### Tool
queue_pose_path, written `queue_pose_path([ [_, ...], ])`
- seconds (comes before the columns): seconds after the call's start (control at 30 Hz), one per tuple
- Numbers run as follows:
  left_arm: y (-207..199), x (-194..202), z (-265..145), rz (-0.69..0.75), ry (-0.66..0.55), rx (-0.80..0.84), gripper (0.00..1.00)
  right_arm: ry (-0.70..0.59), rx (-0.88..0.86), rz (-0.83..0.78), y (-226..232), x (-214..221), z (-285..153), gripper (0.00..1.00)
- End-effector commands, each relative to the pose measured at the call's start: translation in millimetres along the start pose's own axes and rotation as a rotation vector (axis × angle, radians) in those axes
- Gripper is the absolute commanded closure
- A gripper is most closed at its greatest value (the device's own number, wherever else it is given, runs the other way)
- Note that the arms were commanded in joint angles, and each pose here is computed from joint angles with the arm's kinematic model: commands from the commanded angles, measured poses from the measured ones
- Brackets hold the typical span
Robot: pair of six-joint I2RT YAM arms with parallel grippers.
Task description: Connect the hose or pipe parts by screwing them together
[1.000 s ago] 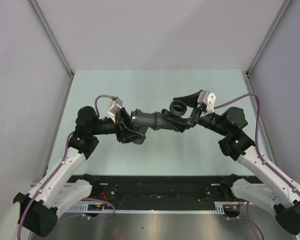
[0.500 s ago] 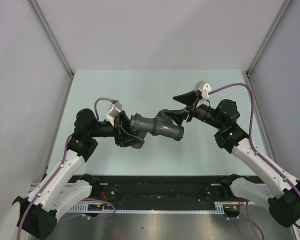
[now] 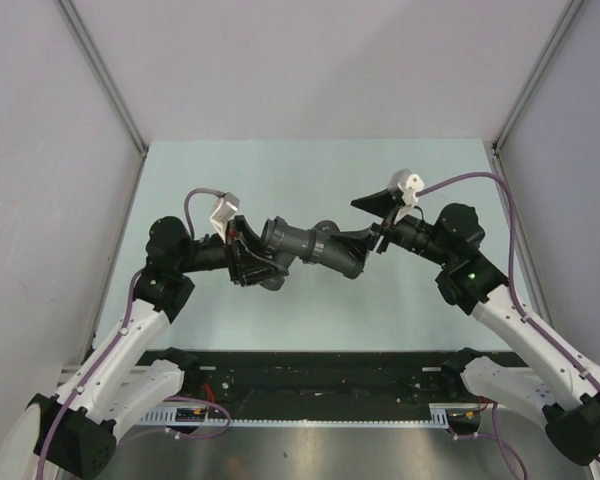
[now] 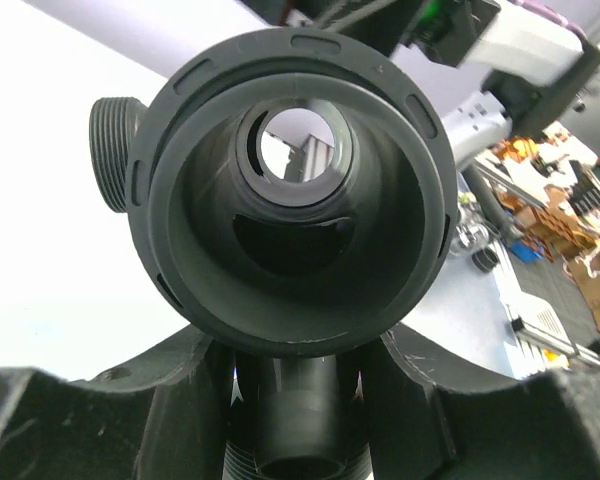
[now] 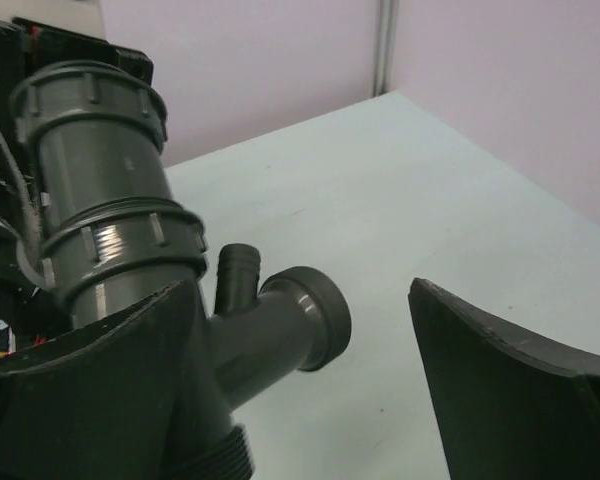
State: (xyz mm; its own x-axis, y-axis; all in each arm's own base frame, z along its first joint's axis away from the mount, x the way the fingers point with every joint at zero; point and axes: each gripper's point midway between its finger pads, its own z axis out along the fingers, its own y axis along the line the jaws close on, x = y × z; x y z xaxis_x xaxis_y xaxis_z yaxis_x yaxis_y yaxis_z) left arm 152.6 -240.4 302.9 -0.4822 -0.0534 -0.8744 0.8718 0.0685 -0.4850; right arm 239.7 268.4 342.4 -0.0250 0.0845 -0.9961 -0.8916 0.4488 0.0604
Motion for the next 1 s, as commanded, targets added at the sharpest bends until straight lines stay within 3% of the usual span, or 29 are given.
queue_pose_path([
  [0.0,-4,-41,-3,0.075,-0.137,-0.057,1.0,-0.125,0.054,-0.175,1,-63,-24,0.04],
  [0.2,-8,-46,-6,0.017,-0.179,-0.081,1.0,-0.143,-0.085,-0.458,32,-71,-29,0.0],
  [0.4,-12,-48,-7,-0.045,-0.199,-0.087,1.0,-0.001,-0.13,-0.71,55,-37,-10,0.0],
  [0.53,-13,-46,-6,-0.08,-0.185,-0.073,0.99,0.042,-0.149,-0.781,69,-29,8,0.0],
  [0.97,-13,-32,-6,-0.095,-0.144,-0.049,1.0,0.086,-0.027,-0.845,56,-19,41,0.0],
])
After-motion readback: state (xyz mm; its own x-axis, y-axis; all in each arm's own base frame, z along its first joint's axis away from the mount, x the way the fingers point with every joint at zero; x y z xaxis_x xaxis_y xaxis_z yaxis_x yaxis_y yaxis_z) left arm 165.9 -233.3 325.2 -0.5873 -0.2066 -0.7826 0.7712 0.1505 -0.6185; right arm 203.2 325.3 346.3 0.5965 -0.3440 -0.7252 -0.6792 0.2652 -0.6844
